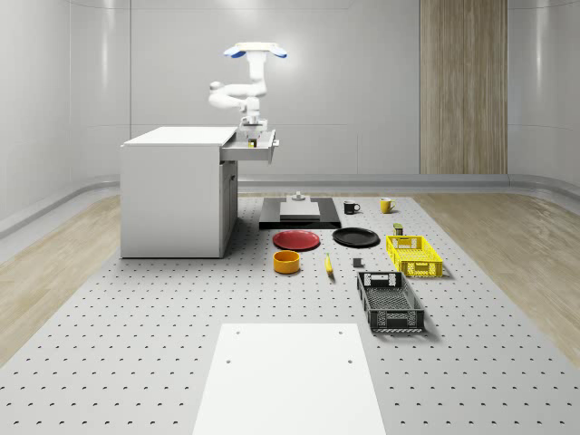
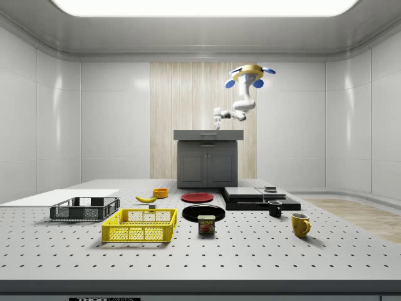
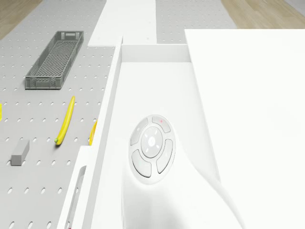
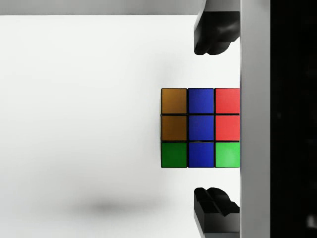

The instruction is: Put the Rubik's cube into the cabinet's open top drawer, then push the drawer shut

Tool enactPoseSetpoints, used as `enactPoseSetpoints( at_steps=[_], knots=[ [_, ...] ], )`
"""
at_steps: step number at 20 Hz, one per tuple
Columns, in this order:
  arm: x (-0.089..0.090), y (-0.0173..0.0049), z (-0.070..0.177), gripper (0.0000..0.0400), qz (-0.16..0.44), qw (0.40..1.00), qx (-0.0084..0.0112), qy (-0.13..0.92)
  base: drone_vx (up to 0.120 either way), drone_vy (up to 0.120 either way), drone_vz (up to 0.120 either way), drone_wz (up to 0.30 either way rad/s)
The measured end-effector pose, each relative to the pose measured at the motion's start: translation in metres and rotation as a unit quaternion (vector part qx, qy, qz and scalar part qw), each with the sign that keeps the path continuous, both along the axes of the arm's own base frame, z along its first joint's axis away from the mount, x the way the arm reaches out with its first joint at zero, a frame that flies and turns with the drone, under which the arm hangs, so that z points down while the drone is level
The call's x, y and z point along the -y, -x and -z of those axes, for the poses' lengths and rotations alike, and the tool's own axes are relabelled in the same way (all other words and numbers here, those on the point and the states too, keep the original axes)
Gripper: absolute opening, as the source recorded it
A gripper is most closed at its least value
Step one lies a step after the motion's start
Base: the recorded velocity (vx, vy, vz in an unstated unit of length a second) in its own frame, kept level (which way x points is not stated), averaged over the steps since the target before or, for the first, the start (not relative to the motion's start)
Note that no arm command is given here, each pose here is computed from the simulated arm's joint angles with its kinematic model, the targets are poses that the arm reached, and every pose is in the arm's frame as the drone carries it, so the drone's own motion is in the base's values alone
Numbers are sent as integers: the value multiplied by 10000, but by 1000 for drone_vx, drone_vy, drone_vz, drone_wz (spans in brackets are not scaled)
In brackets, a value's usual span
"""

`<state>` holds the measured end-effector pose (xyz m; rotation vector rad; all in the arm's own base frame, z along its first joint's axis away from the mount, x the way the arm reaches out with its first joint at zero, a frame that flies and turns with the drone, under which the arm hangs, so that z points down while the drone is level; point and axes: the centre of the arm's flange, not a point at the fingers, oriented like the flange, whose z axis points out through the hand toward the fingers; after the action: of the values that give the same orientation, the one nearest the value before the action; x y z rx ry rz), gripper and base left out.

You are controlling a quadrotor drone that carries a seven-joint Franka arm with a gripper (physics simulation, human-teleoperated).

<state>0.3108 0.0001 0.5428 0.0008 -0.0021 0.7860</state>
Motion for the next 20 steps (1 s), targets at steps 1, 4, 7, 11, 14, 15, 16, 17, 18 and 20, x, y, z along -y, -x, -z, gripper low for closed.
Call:
enactPoseSetpoints(
  at_steps=[1,4,7,11,14,15,16,17,18,20],
  knots=[
    [0,0,16,397,0,10000,0,0,-120,120,120,0],
    [0,0,48,398,0,10000,0,0,-120,120,120,0],
    [0,0,65,399,0,10000,0,0,-120,120,120,0],
    [0,0,75,400,1,10000,0,0,-90,120,90,0],
    [0,0,78,400,1,10000,0,0,0,120,0,0],
    [0,0,79,400,1,10000,0,0,0,120,0,0],
    [0,0,79,400,1,10000,0,0,0,120,0,0],
    [0,0,80,400,1,10000,0,0,0,120,0,0],
    [0,0,80,400,1,10000,0,0,0,120,0,0],
    [0,0,81,400,1,10000,0,0,0,120,0,0]
  ],
)
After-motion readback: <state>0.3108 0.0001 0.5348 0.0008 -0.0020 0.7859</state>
